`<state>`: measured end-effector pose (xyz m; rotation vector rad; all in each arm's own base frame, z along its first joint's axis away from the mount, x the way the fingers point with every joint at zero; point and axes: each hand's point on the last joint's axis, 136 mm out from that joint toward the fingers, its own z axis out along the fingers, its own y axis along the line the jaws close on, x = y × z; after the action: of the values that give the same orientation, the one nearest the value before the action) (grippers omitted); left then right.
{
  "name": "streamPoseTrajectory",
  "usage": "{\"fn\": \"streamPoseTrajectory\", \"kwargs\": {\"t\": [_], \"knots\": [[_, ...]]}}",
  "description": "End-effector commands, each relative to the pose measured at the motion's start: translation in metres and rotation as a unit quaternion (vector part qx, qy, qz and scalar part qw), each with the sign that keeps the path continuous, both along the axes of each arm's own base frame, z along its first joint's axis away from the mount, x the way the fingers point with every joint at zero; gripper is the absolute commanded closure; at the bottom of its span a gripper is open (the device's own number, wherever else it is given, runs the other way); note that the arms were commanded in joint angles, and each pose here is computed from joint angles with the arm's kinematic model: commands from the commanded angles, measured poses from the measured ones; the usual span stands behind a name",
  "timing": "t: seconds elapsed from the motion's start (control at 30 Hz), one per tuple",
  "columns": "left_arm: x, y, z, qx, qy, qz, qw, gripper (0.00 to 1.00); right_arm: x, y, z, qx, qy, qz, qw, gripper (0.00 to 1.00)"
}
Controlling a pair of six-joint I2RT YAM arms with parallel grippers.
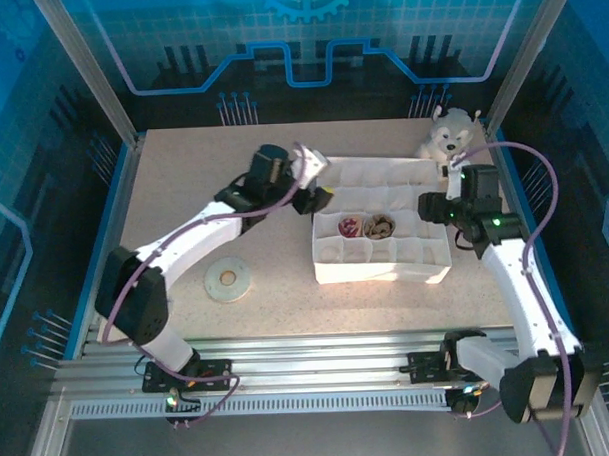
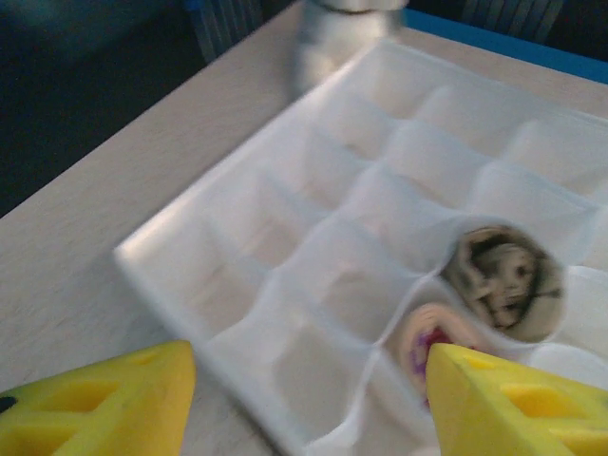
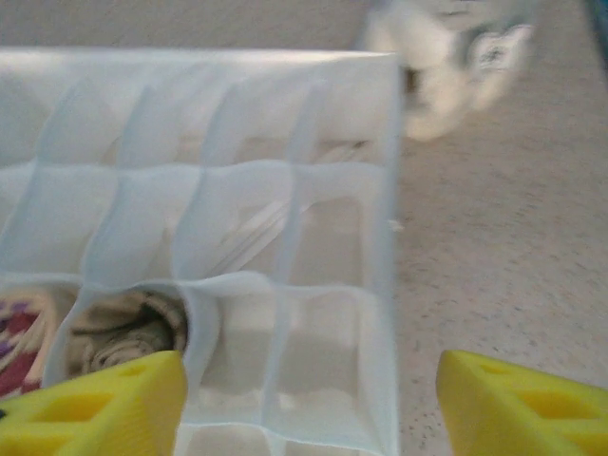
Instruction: Roll the socks
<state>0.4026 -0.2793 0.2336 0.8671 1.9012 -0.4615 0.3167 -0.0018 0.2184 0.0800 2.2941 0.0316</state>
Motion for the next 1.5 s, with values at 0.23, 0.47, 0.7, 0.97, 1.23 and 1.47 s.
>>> {"fn": "streamPoseTrajectory", "kwargs": {"t": [0.23,0.47,0.7,0.97,1.23,1.47], "knots": [[-0.006,0.136,-0.032,-0.050,0.058,0.155,0.985,0.23,-0.007,-0.096,-0.046,-0.076,-0.061,-0.147,0.984,0.09],[-0.003,0.223,-0.066,-0.065,0.074,0.288,0.953,0.01,0.000,-0.122,-0.079,-0.059,-0.063,-0.206,0.975,0.01],[-0.001,0.273,-0.090,-0.046,0.055,0.368,0.927,0.01,0.029,-0.103,-0.070,-0.013,-0.113,-0.133,0.985,0.00],[0.001,0.283,-0.118,-0.052,0.065,0.379,0.922,0.01,0.045,-0.039,-0.067,0.026,-0.190,-0.023,0.981,0.00],[-0.003,0.273,-0.133,-0.072,0.053,0.358,0.930,0.01,0.048,0.012,-0.082,-0.026,-0.226,0.042,0.973,0.00],[-0.012,0.273,-0.125,-0.083,0.020,0.359,0.929,0.01,0.057,0.015,-0.089,-0.039,-0.251,0.043,0.966,0.00]]}}
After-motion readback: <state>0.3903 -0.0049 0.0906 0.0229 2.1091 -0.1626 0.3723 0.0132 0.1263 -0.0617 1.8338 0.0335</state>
